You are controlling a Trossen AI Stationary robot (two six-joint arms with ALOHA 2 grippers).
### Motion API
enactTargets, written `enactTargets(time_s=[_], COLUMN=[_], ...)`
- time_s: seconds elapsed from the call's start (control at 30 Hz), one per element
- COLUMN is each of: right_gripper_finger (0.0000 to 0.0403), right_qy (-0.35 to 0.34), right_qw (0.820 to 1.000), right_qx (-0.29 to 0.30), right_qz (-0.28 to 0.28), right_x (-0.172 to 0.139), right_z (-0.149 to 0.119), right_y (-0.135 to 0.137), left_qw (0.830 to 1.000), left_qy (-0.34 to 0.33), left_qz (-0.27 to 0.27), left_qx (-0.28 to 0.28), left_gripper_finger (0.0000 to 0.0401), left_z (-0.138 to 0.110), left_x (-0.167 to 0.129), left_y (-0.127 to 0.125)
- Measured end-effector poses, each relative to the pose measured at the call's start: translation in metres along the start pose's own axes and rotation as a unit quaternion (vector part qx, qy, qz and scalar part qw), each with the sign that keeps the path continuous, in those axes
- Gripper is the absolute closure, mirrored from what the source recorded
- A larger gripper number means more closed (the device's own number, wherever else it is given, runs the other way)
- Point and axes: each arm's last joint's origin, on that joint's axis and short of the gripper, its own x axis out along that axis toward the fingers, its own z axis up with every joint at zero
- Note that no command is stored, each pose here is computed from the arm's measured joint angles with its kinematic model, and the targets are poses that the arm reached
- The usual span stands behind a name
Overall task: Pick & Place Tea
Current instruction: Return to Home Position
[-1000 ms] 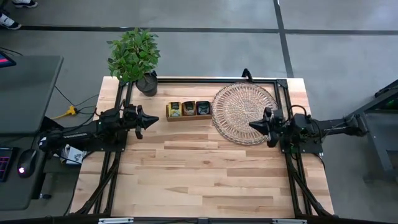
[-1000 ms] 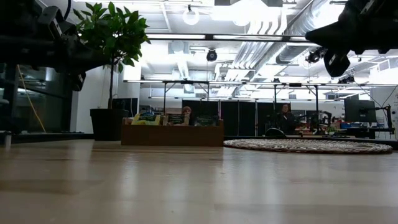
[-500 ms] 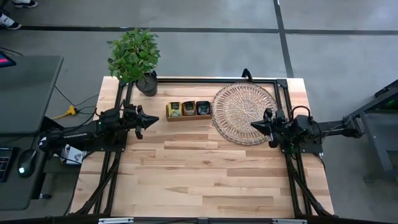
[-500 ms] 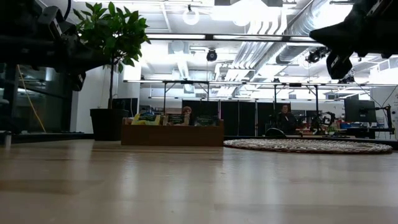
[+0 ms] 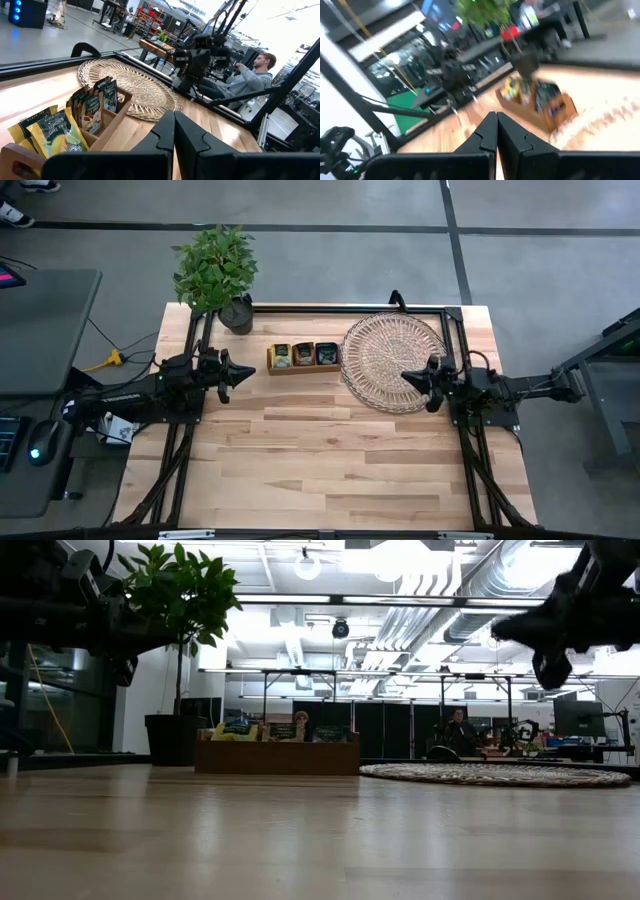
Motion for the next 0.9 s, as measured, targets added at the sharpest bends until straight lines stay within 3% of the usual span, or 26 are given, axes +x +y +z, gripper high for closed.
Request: enactTargets(time_s=[0.13,0.3,0.47,0.63,0.9], right_gripper_finger=[0.0402,0.0402,0.0397,0.0400,0.0394], right_qy=[0.018,0.019,0.015,0.003,0.001], right_qw=[0.999,0.998,0.994,0.989,0.988], right_qx=[0.031,-0.055,-0.104,-0.138,-0.142], right_qz=[-0.027,-0.026,-0.030,-0.055,-0.061], right_x=[-0.0001,0.0001,0.0001,0.0000,-0.0001], right_z=[-0.0048,-0.0045,-0.0039,-0.0027,-0.0026], right_y=[-0.0037,-0.0037,-0.0037,-0.0049,-0.0053], left_qw=[1.000,1.000,1.000,1.000,1.000], left_qy=[0.000,0.001,0.001,0.001,0.001], left_qz=[0.000,-0.001,-0.001,-0.001,-0.001], left_qx=[0.000,0.000,0.000,0.000,0.000], left_gripper_finger=[0.0400,0.0400,0.0400,0.0400,0.0400], left_z=[0.0000,0.0000,0.0000,0.0000,0.0000], left_x=[0.0000,0.0000,0.0000,0.0000,0.0000], left_y=[0.0000,0.0000,-0.0001,-0.0001,-0.0001])
